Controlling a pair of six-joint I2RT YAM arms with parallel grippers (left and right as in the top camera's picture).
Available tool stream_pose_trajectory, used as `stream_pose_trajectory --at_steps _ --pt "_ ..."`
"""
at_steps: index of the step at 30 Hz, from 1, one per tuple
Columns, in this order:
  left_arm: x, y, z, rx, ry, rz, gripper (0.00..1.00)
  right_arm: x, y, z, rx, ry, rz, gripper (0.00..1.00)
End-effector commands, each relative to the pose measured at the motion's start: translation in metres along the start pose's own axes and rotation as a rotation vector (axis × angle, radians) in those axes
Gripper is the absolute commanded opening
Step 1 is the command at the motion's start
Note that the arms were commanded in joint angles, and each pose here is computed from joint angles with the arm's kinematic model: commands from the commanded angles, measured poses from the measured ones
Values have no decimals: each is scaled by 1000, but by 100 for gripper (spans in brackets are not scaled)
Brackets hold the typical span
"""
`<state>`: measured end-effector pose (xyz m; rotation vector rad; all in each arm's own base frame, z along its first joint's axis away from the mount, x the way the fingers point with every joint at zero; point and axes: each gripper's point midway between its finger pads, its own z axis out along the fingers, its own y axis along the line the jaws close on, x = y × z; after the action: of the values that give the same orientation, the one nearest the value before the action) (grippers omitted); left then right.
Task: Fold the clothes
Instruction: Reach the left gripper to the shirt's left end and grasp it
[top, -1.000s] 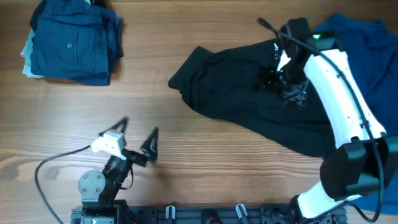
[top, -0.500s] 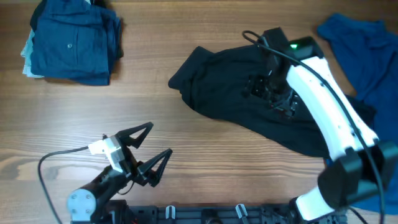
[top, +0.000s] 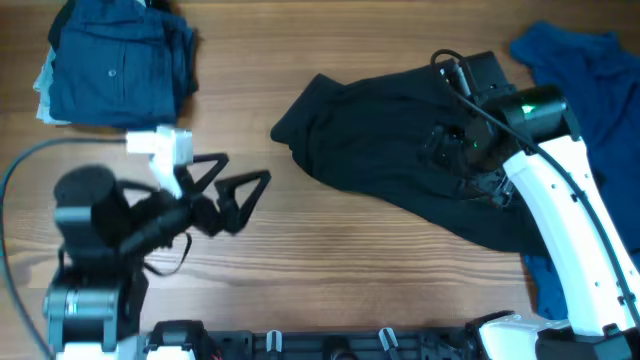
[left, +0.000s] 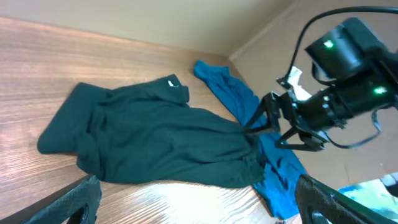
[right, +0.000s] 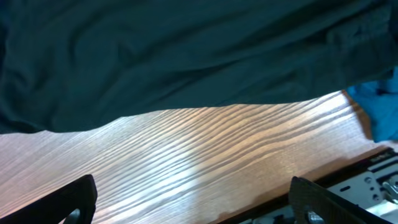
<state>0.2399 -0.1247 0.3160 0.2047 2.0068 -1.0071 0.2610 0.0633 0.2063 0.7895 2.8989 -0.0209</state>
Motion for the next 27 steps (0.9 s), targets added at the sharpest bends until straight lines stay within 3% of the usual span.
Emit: stream_pose_trajectory --at_steps 1,8,16,27 --pt "8 5 26 49 100 -12 100 -2 -6 -2 18 -24 23 100" --pt "77 82 111 -289 388 -39 100 -5 -4 -2 9 -37 24 100" --pt "120 153 189 -333 478 -79 100 -10 -5 -2 18 -60 -3 100" --pt "141 178 222 -313 482 -81 100 -11 -8 -2 37 -71 -2 100"
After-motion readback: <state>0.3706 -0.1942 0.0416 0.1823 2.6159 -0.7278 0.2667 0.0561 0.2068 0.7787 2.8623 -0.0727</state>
